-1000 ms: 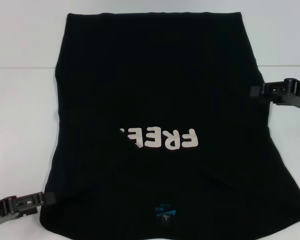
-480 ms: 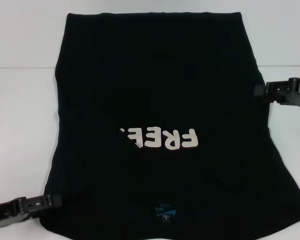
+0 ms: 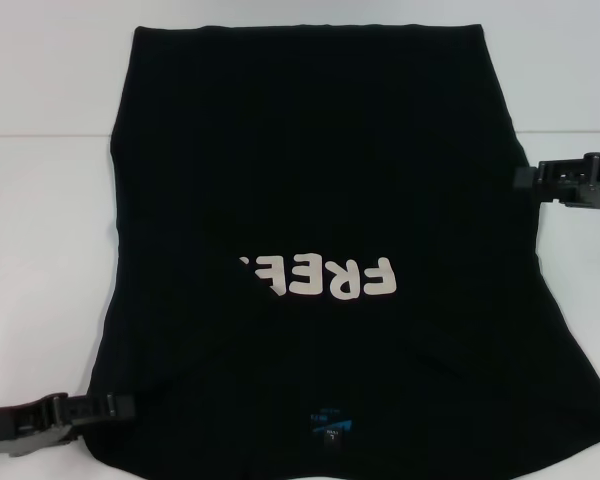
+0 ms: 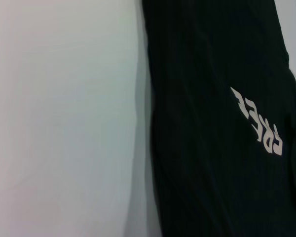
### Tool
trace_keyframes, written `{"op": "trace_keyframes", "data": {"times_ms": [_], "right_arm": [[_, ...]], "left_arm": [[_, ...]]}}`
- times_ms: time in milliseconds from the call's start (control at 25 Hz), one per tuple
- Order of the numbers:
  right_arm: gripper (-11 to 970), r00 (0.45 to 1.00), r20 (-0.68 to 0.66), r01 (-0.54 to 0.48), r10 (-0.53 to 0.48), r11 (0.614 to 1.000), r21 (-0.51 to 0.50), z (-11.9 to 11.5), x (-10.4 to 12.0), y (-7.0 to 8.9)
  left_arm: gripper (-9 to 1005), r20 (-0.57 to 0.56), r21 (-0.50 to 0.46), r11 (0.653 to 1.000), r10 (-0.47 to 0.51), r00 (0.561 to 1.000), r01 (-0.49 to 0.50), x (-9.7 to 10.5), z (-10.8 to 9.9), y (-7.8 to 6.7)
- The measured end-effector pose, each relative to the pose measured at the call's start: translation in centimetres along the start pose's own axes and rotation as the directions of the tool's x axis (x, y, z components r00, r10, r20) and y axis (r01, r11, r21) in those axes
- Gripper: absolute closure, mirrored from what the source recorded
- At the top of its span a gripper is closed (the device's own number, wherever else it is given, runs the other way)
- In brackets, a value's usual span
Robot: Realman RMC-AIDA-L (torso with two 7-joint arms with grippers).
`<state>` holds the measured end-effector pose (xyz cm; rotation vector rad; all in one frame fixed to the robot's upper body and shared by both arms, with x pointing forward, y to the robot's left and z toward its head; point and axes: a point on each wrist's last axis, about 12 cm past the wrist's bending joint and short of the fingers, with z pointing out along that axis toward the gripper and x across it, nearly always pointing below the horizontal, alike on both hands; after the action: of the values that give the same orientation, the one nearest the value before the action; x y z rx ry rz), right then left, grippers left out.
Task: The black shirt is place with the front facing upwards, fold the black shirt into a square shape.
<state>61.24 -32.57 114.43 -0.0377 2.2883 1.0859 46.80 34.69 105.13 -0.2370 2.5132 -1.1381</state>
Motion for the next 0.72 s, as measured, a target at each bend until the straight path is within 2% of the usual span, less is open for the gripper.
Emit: {"op": "trace_keyframes", "data": {"times_ms": [280,720], "right_arm": [[467,1.000,0.000,-0.001,0.001,1.000,0.001,-0.02,0.07,-0.05],[468,1.000,-0.012,-0.005,0.005,1.000,0.010,-0.13,0.49,-0.35]], "left_arm": [[326,0.005,-0.004,1.000,-0.009,1.000,0.009,-0.11,-0.10,0.04],[774,0.007,0.009,1.000,-0.008,1.000,0.008,-0.15,-0.16,-0.08]]}}
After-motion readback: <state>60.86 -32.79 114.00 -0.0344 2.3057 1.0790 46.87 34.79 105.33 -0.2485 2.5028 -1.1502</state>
